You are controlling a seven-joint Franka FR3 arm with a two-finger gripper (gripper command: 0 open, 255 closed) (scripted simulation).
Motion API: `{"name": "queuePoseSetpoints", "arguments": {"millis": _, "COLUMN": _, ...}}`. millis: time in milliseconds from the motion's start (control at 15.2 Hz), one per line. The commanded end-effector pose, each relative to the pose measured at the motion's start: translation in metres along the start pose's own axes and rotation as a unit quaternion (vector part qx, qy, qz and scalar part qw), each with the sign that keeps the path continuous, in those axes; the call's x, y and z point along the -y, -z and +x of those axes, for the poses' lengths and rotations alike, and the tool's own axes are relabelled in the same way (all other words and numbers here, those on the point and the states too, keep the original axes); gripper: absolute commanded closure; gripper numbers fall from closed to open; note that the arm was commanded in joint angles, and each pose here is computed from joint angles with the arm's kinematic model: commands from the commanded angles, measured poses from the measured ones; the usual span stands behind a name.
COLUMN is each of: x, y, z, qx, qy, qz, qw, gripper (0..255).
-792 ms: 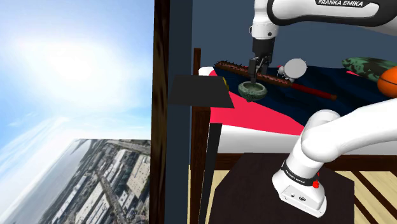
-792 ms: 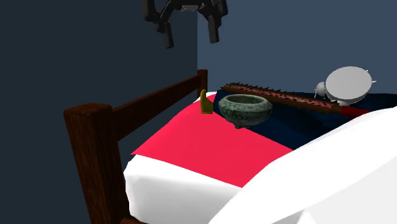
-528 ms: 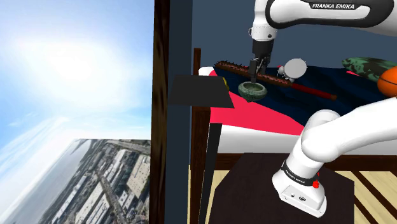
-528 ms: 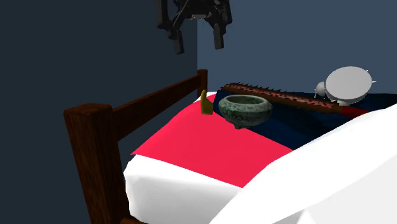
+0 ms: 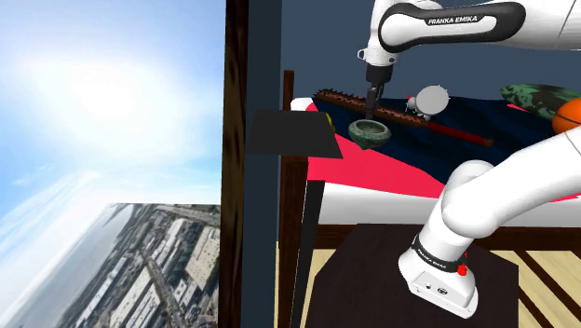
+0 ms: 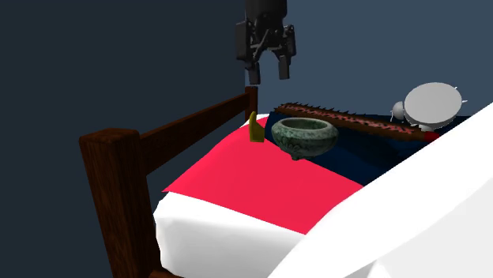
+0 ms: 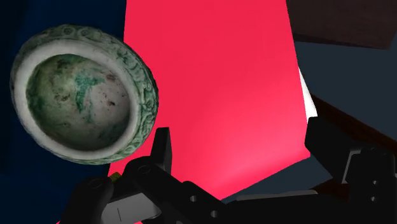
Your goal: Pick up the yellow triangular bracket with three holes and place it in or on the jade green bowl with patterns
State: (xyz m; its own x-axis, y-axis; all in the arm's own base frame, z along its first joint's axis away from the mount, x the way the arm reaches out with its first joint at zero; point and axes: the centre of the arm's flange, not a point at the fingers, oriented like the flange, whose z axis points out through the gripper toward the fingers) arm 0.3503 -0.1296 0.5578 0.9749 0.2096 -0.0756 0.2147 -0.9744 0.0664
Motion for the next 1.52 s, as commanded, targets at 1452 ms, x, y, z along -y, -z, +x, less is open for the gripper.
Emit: {"name": "queuePoseSetpoints", "arguments": {"millis": 1452, "x": -0.198, "y": -0.121, "z": 0.175, "qx": -0.049, "qy": 0.301, "qz": 0.028, "qw": 0.9518, "gripper": 0}}
